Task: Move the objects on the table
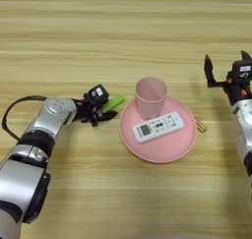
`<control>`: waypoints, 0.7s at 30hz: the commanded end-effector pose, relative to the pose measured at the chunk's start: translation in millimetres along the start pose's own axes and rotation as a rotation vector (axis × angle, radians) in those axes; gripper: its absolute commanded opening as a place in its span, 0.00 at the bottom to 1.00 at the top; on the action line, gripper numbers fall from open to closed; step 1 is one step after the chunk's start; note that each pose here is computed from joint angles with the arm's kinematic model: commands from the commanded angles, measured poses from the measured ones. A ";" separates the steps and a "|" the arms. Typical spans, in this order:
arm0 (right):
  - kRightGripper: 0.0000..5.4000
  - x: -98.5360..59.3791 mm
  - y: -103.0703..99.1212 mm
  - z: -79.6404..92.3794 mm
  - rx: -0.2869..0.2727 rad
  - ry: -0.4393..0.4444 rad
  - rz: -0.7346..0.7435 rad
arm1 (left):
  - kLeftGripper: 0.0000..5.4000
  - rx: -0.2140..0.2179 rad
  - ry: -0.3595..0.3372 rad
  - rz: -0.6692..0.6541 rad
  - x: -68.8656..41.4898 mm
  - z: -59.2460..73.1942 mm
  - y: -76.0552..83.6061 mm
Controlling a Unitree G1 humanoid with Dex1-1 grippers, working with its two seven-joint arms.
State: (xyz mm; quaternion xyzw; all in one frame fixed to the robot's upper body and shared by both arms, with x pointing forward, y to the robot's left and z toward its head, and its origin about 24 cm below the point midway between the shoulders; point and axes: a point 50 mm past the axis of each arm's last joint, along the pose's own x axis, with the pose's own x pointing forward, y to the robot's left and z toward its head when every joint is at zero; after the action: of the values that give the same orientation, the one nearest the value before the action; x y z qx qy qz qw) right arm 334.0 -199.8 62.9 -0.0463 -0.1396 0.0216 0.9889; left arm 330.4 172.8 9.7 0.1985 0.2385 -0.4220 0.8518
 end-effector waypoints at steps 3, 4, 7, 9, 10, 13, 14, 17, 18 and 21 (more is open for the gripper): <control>1.00 0.7 0.7 0.4 -0.002 0.003 0.004 | 0.38 0.016 0.027 0.004 -1.2 -4.7 0.0; 1.00 0.7 0.7 0.4 -0.003 0.003 0.004 | 0.37 0.018 0.027 0.006 -1.2 -4.5 0.1; 1.00 0.8 0.6 0.2 -0.003 0.004 0.005 | 0.31 0.024 0.025 0.010 -1.0 -3.9 0.4; 1.00 0.8 0.6 0.0 -0.003 0.005 0.005 | 0.27 0.026 0.023 0.011 -0.9 -3.7 0.3; 1.00 0.8 0.6 0.0 -0.003 0.005 0.004 | 0.25 0.027 0.022 0.012 -0.9 -3.5 0.3; 1.00 0.7 0.5 0.0 -0.003 0.005 0.004 | 0.25 0.030 0.020 0.013 -0.8 -3.1 0.4; 1.00 0.8 0.4 0.0 -0.003 0.005 0.004 | 0.25 0.031 0.019 0.014 -0.8 -3.0 0.4; 1.00 0.7 0.2 -0.1 -0.004 0.005 0.004 | 0.25 0.032 0.014 0.017 -0.8 -2.2 0.6; 1.00 0.7 0.1 -0.2 -0.004 0.006 0.004 | 0.25 0.033 0.012 0.018 -0.7 -1.8 0.7; 1.00 0.7 0.1 -0.3 -0.004 0.006 0.004 | 0.25 0.035 -0.005 0.027 -1.4 0.9 2.1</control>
State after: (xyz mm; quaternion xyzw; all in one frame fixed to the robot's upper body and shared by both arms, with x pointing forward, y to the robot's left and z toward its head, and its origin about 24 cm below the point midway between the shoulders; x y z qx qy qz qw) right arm 334.0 -199.7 62.9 -0.0466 -0.1395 0.0217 0.9889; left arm 330.9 172.1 9.8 0.2074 0.2305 -0.4177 0.8541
